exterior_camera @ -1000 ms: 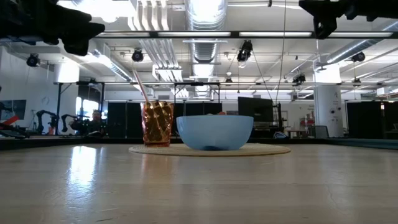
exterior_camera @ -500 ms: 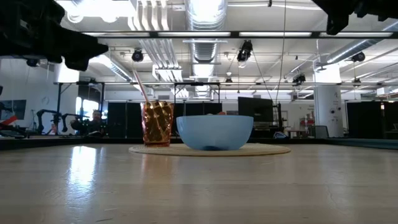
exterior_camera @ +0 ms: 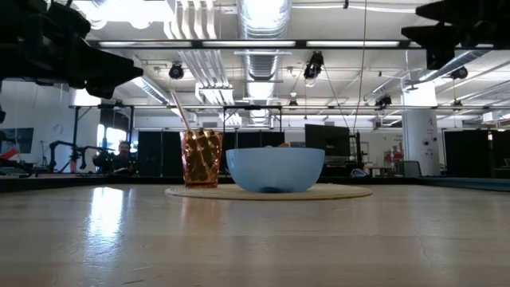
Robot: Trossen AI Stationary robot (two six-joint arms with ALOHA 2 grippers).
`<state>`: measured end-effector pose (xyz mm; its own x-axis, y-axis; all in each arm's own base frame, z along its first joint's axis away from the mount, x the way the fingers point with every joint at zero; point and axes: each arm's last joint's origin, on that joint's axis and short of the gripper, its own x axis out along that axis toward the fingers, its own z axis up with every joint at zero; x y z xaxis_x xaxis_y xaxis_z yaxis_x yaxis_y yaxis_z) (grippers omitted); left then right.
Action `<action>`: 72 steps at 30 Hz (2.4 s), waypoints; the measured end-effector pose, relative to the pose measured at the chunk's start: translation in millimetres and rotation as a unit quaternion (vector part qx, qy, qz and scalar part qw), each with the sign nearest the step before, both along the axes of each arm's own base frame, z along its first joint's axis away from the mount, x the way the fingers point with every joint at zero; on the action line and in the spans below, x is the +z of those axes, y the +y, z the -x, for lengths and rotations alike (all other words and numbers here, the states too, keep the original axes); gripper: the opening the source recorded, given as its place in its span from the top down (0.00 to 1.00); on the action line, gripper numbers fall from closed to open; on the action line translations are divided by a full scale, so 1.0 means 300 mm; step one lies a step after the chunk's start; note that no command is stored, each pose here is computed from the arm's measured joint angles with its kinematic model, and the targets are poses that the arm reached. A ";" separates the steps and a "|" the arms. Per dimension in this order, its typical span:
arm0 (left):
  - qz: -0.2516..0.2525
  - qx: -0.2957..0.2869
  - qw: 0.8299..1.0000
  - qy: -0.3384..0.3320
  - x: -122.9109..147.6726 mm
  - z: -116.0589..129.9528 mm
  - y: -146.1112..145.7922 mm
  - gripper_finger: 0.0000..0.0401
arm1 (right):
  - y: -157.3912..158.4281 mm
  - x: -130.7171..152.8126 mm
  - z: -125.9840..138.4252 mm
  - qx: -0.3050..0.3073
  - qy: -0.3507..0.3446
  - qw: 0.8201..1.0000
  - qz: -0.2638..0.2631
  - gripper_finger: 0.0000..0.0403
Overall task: Pick & Place Utensil
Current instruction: Return to Home Position
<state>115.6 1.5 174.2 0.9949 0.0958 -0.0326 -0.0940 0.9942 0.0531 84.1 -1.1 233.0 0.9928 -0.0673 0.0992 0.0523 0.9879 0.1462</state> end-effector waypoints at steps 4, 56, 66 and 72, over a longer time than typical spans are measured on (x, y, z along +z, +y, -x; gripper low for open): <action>0.002 -0.020 1.000 0.001 -0.001 0.000 -0.004 0.66 | 0.000 -0.055 -0.018 0.001 0.006 1.000 -0.013 0.48; 0.048 -0.017 0.999 0.014 -0.041 0.000 -0.004 0.99 | -0.004 -0.235 -0.062 -0.027 0.081 0.996 -0.033 0.48; 0.048 -0.017 0.999 0.013 -0.039 0.000 -0.004 0.99 | -0.004 -0.235 -0.062 -0.027 0.081 0.996 -0.033 0.48; 0.048 -0.017 0.999 0.013 -0.039 0.000 -0.004 0.99 | -0.004 -0.235 -0.062 -0.028 0.081 0.996 -0.033 0.48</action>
